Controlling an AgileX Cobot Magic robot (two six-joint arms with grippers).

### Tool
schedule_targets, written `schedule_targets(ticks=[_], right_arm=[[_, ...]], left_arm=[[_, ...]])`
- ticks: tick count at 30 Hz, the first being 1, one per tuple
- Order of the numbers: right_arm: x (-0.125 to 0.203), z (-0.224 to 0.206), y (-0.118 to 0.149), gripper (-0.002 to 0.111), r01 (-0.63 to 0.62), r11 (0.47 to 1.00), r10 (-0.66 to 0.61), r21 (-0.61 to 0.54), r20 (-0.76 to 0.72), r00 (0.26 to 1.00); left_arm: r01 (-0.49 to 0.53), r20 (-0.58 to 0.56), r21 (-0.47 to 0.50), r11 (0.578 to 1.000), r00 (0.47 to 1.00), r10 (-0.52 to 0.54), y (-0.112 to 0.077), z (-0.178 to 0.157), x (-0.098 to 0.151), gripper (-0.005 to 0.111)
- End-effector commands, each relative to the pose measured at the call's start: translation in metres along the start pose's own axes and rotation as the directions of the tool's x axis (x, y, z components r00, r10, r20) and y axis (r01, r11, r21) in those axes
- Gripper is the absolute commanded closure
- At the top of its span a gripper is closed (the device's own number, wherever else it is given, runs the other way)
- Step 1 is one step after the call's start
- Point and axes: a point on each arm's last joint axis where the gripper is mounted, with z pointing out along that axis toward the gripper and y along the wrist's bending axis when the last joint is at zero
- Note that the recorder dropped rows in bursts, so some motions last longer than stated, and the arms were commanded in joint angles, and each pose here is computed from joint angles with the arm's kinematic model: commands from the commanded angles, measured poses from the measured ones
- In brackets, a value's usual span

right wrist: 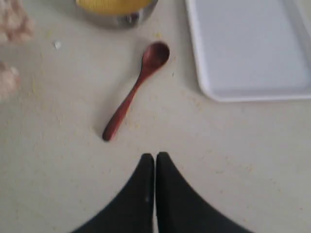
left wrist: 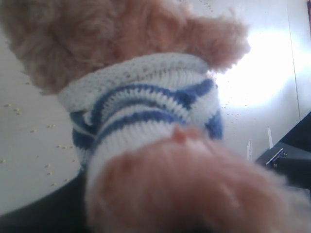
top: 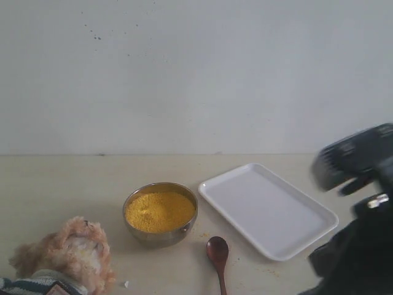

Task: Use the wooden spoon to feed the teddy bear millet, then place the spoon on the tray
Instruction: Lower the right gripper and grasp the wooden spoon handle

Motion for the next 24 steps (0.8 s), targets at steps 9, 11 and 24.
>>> schedule_targets(ticks=[9,11,24], right_arm=[[-0.030,0.121,0.049,0.045,-0.029,0.999,0.021,-0.024,-0.265,0.964],[-0.029,0.130,0.050,0.045,-0.073,0.997,0.066,-0.017,-0.258,0.964],[-0.014,0.179,0.057,0.045,-0.187,0.982,0.180,0.000,-0.285,0.941]], left_arm=[[0.007,0.007,0.025,1.000,1.000,-0.007,-0.002,0.000,0.000,0.103],[0.007,0.007,0.025,1.000,1.000,-0.007,-0.002,0.000,0.000,0.103],[0.007,0.007,0.025,1.000,1.000,-0.007,-0.002,0.000,0.000,0.103]])
